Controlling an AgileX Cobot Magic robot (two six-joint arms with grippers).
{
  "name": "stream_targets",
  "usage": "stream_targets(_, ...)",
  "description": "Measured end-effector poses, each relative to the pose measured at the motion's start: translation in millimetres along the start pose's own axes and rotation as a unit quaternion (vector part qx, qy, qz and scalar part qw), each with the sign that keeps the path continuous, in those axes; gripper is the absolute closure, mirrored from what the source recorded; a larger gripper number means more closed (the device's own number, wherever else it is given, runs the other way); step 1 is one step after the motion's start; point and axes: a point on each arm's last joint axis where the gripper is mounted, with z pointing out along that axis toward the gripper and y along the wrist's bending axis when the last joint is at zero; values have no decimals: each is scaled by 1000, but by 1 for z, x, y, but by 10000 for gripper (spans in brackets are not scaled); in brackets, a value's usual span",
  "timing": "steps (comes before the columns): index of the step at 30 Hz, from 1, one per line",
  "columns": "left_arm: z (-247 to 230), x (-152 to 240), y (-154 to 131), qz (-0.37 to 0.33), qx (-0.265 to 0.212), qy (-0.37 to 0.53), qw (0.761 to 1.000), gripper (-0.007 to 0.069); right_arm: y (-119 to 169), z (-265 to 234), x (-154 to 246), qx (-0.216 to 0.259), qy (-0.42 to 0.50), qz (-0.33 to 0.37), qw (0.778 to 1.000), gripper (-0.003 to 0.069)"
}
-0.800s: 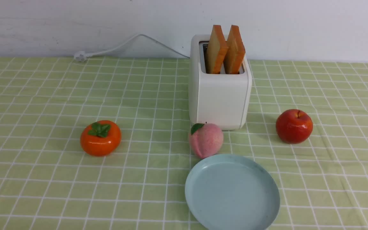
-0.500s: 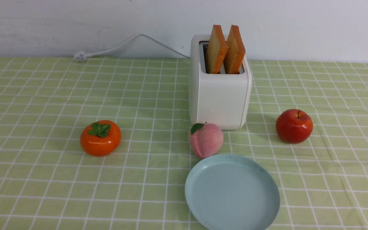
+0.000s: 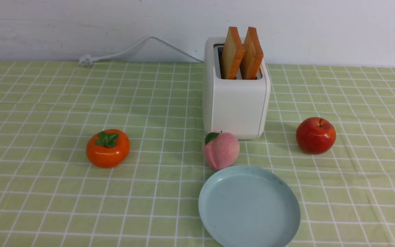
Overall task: Take toasted bread from bread machine on green coffee tablecloth place on plate.
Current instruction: 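Reach for a toast slice standing in the toaster with the left gripper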
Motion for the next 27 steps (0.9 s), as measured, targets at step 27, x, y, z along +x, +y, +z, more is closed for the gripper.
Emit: stream_targets(27, -7, -32, -11, -302, 113, -154, 934, 388, 0, 0, -1, 2, -4, -6, 1000, 419)
